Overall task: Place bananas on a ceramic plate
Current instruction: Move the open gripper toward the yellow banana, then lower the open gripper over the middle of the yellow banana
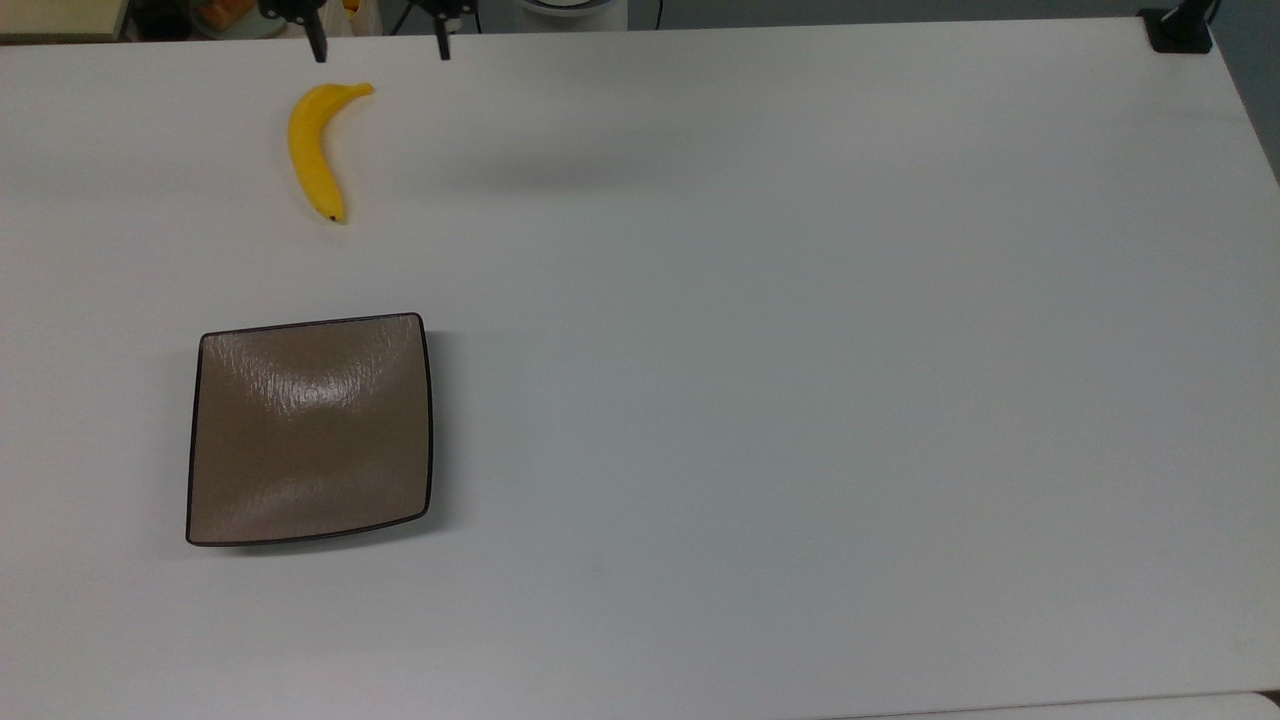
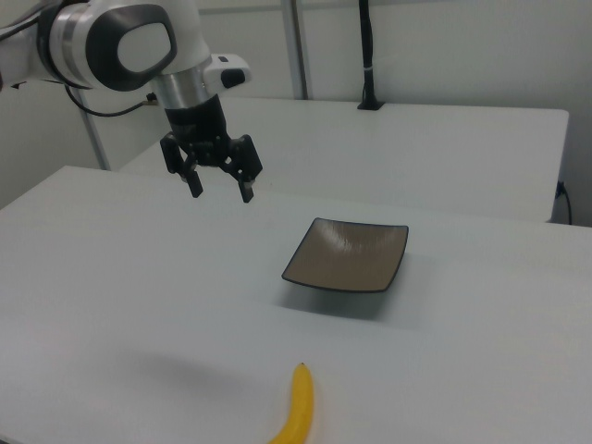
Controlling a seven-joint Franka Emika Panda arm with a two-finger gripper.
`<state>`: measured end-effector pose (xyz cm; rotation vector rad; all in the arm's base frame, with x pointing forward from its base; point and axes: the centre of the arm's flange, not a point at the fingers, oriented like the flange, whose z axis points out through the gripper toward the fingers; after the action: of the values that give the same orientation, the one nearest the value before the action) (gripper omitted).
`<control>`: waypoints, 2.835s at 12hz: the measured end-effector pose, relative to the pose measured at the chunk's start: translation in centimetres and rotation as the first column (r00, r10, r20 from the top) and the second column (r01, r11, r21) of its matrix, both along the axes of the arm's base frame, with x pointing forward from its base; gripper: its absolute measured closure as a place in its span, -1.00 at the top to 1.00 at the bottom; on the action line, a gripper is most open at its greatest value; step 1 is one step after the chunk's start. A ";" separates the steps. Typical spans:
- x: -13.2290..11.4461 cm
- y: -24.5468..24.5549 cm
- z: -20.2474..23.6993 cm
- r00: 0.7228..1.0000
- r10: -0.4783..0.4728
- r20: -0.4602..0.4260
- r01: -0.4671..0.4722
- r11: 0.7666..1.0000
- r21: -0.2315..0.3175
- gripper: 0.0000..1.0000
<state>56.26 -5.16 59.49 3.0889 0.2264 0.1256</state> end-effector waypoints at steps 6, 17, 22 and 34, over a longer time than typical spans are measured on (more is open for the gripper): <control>-1.4 -6.3 -2.7 0.994 -0.087 -0.066 0.088 0.996 0.003 1.00; -6.0 -16.5 -12.0 0.969 0.052 -0.241 -0.052 0.999 0.006 1.00; -5.9 -16.9 -18.8 0.966 0.063 -0.250 -0.062 0.998 0.011 1.00; -7.3 -17.7 -28.5 0.969 0.057 -0.242 -0.052 0.998 0.028 1.00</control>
<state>48.96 -22.82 31.04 3.1147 0.3204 -0.2518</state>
